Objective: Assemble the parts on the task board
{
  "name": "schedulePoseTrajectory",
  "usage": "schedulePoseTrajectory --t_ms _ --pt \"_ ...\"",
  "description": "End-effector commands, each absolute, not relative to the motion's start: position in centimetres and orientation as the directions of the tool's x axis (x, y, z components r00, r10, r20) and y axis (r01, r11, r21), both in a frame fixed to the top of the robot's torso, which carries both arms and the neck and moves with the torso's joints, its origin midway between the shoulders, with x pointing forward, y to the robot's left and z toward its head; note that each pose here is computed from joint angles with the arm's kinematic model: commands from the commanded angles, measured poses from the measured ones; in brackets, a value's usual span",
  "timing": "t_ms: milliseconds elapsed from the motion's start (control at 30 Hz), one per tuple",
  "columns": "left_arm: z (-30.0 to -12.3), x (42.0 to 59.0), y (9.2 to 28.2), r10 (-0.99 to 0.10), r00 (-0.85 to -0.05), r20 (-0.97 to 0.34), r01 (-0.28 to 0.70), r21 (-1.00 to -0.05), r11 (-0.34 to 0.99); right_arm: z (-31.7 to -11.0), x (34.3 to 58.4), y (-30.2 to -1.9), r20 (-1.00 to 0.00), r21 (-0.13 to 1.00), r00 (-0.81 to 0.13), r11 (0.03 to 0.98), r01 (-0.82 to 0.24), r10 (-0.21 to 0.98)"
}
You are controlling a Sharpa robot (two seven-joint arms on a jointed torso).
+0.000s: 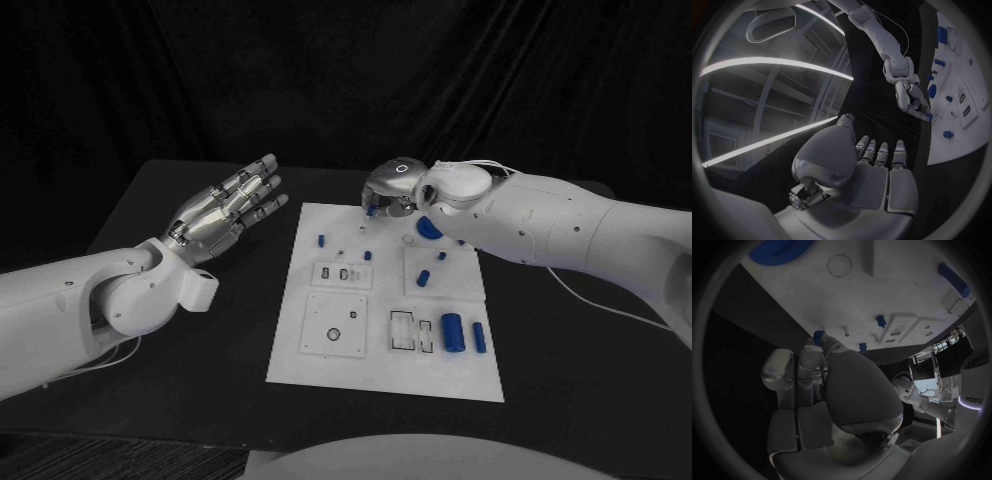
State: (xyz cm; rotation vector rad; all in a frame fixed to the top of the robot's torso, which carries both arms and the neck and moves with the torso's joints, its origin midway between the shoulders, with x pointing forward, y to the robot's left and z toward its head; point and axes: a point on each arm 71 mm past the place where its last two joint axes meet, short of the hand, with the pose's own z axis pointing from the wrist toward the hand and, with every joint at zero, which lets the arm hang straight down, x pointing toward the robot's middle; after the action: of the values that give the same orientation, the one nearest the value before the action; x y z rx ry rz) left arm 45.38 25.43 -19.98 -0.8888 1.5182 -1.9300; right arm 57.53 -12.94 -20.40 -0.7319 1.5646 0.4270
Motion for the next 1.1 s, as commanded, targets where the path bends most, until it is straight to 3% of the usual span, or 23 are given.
schedulePoseTrajectory --t_ms 33,1100 --pt "-19.8 45.39 25.18 -0.725 -0.664 0.182 0.001 -0.97 -0.244 -20.44 57.56 -12.95 -0.981 -0.153 0.01 0.739 -0.656 -0.194" --pt "-20.01 45.58 24.94 -0.713 -0.676 0.188 -0.018 -0.971 -0.239 -20.74 57.35 -12.47 -0.98 -0.146 -0.003 0.733 -0.664 -0.198"
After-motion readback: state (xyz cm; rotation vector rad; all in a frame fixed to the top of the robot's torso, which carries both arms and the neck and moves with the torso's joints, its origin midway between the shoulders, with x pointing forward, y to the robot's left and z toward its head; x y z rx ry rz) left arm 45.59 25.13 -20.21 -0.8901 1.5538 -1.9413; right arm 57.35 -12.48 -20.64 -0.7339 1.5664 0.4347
